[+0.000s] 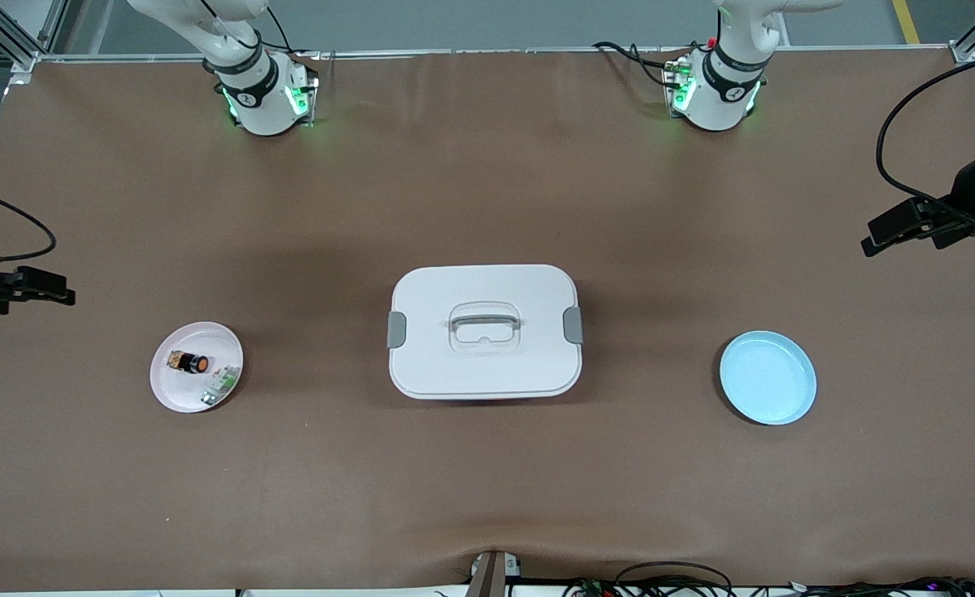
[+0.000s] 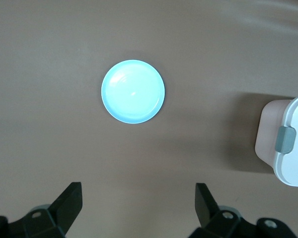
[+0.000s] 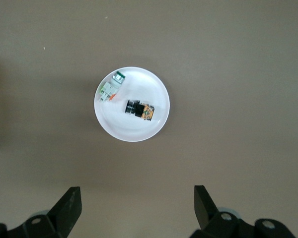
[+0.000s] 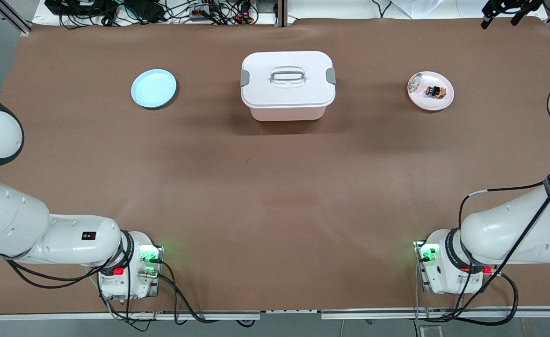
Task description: Transfer orange switch to right arm and place
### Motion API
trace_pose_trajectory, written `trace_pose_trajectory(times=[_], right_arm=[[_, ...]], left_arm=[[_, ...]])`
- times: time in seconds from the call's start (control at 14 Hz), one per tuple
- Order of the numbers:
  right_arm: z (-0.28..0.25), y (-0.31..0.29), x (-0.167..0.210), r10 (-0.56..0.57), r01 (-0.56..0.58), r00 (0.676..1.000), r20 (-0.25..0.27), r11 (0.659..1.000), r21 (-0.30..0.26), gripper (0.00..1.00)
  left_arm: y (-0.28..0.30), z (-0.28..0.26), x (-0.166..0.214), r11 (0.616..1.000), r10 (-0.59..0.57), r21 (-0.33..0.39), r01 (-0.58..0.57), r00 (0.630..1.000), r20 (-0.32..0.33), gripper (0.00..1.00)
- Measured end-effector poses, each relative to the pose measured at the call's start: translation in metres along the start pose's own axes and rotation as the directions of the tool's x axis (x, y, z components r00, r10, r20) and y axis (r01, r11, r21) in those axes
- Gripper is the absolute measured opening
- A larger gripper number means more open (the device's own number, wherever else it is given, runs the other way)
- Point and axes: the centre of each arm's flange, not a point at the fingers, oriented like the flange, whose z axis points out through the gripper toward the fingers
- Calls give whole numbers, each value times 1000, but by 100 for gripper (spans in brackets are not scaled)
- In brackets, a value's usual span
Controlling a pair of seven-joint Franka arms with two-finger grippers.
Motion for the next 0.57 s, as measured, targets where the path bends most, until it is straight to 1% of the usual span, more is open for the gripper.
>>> trace_pose_trajectory(times=[0.21, 0.28, 0.43, 0.5, 0.57], right_arm=[[-25, 12, -2, 23, -24, 999, -49, 1000, -11, 100], [-29, 13, -2, 36, -37, 998, -54, 999, -11, 100], [-32, 9, -2, 95, -95, 994, -58, 995, 6, 100], [-31, 6, -2, 121, -121, 991, -51, 993, 18, 100], [-31, 4, -4, 137, -136, 990, -30, 990, 25, 100]], left_arm=[[1, 0, -1, 1000, 1, 1, -1, 1000, 4, 100], [1, 2, 0, 1000, 2, 7, -2, 1000, 11, 100], [2, 11, 3, 999, 14, 43, -15, 1000, 23, 100], [6, 15, 4, 998, 22, 52, -23, 999, 29, 100], [11, 18, 5, 998, 30, 55, -32, 999, 34, 100]])
